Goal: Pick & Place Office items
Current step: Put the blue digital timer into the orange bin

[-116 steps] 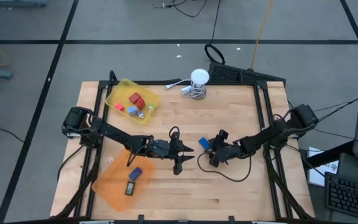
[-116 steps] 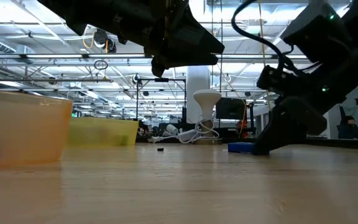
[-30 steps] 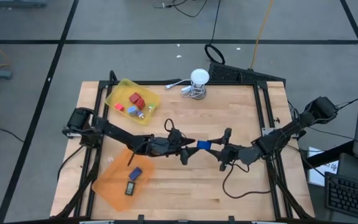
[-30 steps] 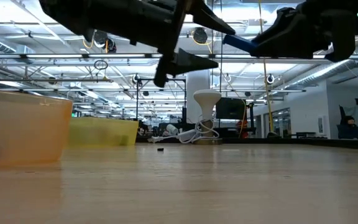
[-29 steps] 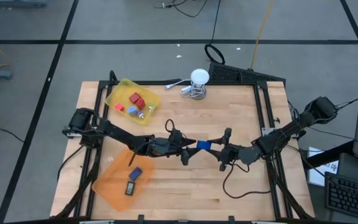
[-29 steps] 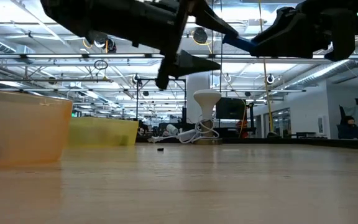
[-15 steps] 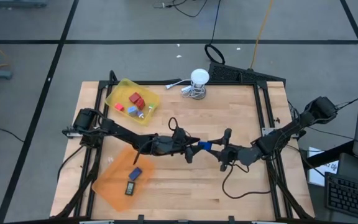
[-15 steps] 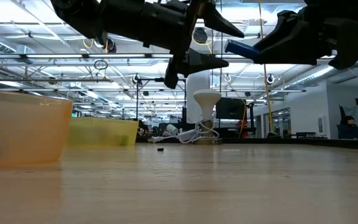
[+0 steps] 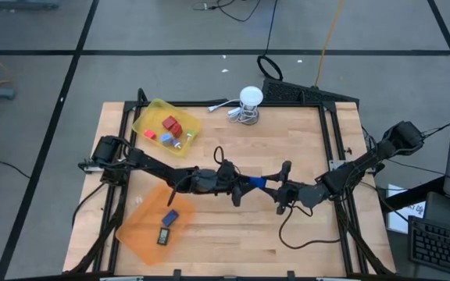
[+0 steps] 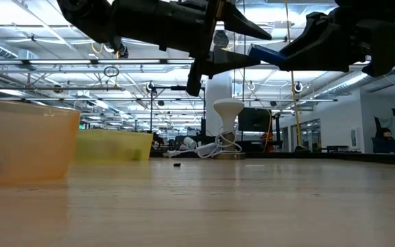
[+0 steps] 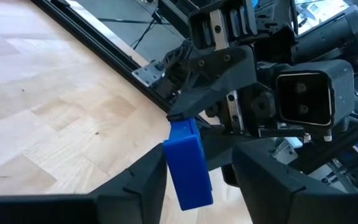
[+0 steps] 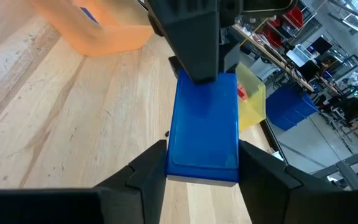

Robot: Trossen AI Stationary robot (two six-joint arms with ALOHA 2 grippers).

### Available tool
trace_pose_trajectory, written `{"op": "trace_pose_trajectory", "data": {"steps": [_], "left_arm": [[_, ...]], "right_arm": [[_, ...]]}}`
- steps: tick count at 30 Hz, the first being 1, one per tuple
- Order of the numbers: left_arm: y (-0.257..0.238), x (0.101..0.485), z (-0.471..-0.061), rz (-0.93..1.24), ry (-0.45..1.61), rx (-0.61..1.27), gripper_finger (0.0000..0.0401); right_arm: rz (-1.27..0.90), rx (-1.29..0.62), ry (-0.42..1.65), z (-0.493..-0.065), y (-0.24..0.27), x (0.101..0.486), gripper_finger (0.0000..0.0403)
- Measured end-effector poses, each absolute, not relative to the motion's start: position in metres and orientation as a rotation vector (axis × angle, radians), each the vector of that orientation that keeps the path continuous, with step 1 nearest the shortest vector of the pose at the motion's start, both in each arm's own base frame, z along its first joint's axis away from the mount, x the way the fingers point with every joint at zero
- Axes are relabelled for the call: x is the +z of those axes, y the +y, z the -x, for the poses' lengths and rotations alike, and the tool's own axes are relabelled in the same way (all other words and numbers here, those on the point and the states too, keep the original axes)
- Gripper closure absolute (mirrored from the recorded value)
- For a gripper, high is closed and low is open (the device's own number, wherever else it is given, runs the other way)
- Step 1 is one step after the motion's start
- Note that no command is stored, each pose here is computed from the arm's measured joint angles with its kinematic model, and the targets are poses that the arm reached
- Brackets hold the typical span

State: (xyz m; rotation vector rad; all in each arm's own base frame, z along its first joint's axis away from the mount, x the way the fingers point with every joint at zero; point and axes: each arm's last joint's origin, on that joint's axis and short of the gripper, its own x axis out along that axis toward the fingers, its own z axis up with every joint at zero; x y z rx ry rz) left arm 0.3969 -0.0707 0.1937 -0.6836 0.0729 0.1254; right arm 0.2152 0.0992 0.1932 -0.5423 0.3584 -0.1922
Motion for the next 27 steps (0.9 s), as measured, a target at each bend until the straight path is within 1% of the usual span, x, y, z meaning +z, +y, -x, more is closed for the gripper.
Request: {"op": "trace_pose_trajectory", "data": {"steps": [6, 14, 19, 27], "left_arm": [[-0.0707, 0.1937, -0.3969, 0.681, 0.072, 0.127, 0.0244], [-0.0705, 0.1936, -0.3969, 0.657, 0.075, 0.127, 0.0266], [-0.0705, 0.1936, -0.3969, 0.656, 0.075, 0.127, 0.0273], [-0.0705, 0.1935, -0.3968, 0.655, 0.075, 0.127, 0.0274]], "right_arm": [[0.542, -0.192, 0.358, -0.2152, 0.0992, 0.1932, 0.0241], [0.536, -0.193, 0.357, -0.2152, 0.0992, 0.1934, 0.0242], [0.534, -0.194, 0.357, -0.2152, 0.0992, 0.1933, 0.024], [0.535, -0.191, 0.359, -0.2151, 0.0992, 0.1931, 0.0241]]}}
